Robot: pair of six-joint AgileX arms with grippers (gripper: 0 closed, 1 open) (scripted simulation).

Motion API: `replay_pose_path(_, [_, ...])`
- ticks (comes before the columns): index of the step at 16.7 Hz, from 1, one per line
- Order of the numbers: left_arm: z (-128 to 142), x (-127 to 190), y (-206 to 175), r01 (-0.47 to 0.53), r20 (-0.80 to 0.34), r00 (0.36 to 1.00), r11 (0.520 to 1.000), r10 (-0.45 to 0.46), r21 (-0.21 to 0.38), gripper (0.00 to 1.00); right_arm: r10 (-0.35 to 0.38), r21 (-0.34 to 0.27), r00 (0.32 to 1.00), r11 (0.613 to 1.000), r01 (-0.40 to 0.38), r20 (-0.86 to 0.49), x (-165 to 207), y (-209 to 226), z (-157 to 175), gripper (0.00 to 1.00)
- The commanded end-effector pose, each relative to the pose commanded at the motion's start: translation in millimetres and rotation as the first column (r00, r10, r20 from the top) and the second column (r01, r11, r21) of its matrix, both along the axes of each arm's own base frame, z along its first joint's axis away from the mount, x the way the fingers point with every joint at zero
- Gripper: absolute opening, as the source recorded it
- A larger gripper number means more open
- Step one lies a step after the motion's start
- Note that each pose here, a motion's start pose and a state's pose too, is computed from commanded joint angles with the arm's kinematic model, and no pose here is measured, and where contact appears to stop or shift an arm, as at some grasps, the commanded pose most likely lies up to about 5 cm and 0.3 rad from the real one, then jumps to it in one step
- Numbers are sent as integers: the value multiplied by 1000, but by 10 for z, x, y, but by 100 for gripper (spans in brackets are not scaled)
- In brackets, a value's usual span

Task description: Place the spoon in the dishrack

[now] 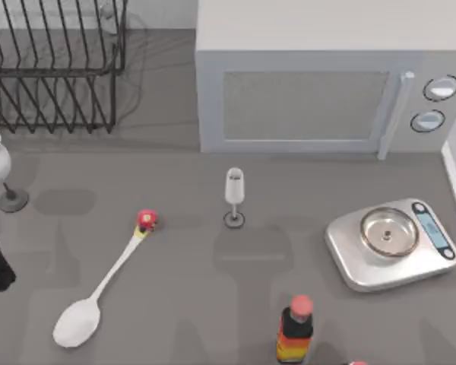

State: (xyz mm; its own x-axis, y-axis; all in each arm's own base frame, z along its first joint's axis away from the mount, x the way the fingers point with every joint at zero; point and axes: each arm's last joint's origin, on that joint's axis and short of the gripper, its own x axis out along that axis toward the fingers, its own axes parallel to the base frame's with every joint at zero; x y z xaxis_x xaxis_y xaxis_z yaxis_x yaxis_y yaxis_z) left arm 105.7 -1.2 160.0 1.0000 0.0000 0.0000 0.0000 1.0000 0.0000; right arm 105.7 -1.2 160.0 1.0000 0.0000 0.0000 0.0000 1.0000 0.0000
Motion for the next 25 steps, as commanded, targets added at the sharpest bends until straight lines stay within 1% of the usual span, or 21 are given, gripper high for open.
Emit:
replay_pose_path(3, [19, 0, -5, 5, -9, 1000, 1000, -5, 0, 100, 0, 0, 1000, 1000, 0, 0, 0, 0, 0, 100])
replay_pose_path(6, [180, 14, -38, 40, -84, 996, 999, -39, 2, 100, 0, 0, 1000, 1000, 0, 0, 0, 0, 0, 100])
replay_pose_path(9, [430, 104, -99, 92, -241, 966, 996, -88, 5, 100, 0, 0, 1000, 1000, 0, 0, 0, 0, 0, 100])
replay_pose_path(11, [586, 249, -164, 135, -391, 913, 991, -121, 8, 100, 0, 0, 1000, 1000, 0, 0, 0, 0, 0, 100])
replay_pose_path(12, [646, 351, -207, 158, -474, 870, 987, -134, 10, 100, 0, 0, 1000, 1000, 0, 0, 0, 0, 0, 100])
replay_pose_path(14, [713, 602, -319, 207, -642, 752, 978, -150, 14, 100, 0, 0, 1000, 1000, 0, 0, 0, 0, 0, 100])
replay_pose_path(16, [710, 881, -466, 259, -785, 601, 966, -148, 16, 100, 0, 0, 1000, 1000, 0, 0, 0, 0, 0, 100])
replay_pose_path(18, [666, 1145, -635, 310, -885, 446, 951, -131, 15, 100, 0, 0, 1000, 1000, 0, 0, 0, 0, 0, 100])
replay_pose_path(21, [577, 1476, -900, 376, -964, 250, 927, -91, 10, 100, 0, 0, 1000, 1000, 0, 0, 0, 0, 0, 100])
replay_pose_path(23, [495, 1659, -1067, 410, -987, 148, 912, -60, 6, 100, 0, 0, 1000, 1000, 0, 0, 0, 0, 0, 100])
replay_pose_path(25, [405, 1803, -1209, 435, -997, 70, 900, -31, 3, 100, 0, 0, 1000, 1000, 0, 0, 0, 0, 0, 100])
